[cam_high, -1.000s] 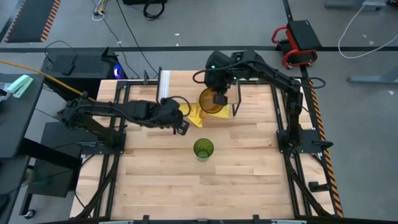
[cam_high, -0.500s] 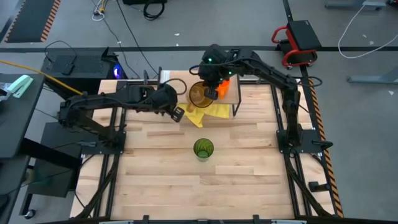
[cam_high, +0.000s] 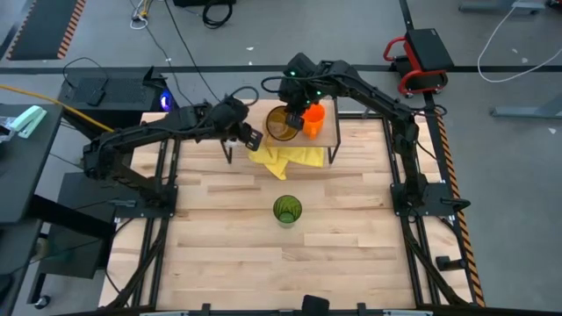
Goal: Stack small to large cups/mugs on shelf
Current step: Put the yellow mug on the shelf
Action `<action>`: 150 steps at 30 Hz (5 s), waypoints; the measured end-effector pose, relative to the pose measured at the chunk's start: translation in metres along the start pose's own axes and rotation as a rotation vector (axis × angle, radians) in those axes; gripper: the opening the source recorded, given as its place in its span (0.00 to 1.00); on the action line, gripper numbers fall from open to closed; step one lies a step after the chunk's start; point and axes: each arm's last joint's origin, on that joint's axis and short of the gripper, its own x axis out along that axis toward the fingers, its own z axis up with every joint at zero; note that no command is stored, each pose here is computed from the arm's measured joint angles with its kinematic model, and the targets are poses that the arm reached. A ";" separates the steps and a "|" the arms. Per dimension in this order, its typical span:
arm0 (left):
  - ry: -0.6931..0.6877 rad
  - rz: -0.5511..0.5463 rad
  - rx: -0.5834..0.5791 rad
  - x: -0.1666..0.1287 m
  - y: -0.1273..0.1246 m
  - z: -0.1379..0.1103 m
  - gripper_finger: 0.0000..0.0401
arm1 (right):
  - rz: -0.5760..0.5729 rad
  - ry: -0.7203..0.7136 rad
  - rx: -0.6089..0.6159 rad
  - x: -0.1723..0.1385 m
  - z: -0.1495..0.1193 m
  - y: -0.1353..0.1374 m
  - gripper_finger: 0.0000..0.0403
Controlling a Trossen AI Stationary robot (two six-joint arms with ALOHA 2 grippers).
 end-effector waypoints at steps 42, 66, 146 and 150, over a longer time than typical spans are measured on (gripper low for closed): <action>0.100 -0.143 -0.042 0.050 -0.001 0.008 0.08 | -0.011 -0.011 -0.017 0.011 -0.001 -0.020 0.03; 0.122 -0.215 -0.068 0.048 -0.010 0.005 0.07 | 0.000 0.011 -0.019 0.026 -0.001 -0.025 0.04; 0.118 0.042 0.053 -0.026 0.052 0.006 0.04 | -0.159 -0.157 0.363 -0.135 -0.091 0.109 0.06; 0.118 0.036 0.090 -0.025 0.052 0.007 0.06 | -0.008 -0.397 0.521 -0.102 -0.125 0.132 0.03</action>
